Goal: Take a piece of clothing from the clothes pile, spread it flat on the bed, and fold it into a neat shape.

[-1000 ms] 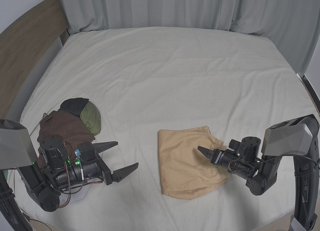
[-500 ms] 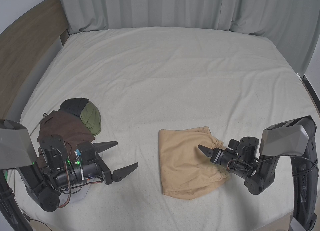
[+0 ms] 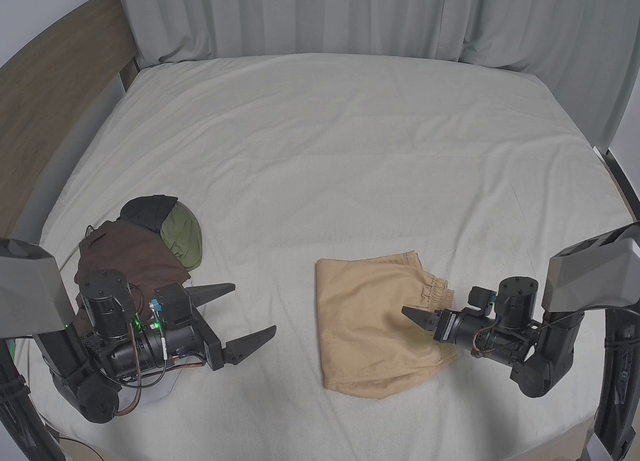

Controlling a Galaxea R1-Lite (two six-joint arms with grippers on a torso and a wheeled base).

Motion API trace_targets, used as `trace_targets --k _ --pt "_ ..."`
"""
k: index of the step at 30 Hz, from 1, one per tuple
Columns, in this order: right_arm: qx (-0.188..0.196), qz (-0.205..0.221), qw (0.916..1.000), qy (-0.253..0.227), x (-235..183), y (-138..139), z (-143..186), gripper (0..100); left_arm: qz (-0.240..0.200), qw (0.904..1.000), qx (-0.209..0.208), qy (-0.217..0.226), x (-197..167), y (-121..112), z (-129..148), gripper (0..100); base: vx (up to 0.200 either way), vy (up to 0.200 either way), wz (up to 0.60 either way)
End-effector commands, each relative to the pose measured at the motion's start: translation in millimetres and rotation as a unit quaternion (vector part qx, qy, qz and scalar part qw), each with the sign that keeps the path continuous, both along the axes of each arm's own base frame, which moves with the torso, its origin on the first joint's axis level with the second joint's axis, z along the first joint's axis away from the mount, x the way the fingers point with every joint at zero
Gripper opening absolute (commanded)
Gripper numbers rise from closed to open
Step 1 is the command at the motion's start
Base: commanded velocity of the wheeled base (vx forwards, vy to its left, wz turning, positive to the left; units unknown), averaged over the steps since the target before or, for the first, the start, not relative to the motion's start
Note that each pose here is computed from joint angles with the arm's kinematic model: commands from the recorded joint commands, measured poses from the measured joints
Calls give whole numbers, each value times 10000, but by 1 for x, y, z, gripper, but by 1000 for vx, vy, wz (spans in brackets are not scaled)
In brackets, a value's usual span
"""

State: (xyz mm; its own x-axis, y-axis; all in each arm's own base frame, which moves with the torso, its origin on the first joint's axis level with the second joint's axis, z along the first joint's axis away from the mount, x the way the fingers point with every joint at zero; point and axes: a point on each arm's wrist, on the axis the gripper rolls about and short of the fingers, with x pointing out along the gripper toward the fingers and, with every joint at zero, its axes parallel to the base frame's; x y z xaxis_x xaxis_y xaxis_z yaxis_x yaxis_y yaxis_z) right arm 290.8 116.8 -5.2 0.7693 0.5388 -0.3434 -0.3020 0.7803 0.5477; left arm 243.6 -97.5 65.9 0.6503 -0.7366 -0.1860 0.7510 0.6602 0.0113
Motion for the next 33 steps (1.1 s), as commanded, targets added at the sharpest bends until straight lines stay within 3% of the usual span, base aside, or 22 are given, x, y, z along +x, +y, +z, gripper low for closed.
trace_targets --k 1,11,19,33 --pt "-149 130 9997 -114 -15 -12 14 100 -6 10000 8 20 0 0 -1 100 0 0 0" --pt "-472 204 9986 116 -28 -18 4 100 1 10000 6 12 0 0 -1 100 0 0 0" --pt "-753 22 9954 588 -25 -33 -28 100 -6 10000 3 5 0 0 0 100 0 0 0" --pt "-778 58 9933 847 -21 -31 -49 100 -6 10000 13 34 -1 0 -1 100 0 0 0"
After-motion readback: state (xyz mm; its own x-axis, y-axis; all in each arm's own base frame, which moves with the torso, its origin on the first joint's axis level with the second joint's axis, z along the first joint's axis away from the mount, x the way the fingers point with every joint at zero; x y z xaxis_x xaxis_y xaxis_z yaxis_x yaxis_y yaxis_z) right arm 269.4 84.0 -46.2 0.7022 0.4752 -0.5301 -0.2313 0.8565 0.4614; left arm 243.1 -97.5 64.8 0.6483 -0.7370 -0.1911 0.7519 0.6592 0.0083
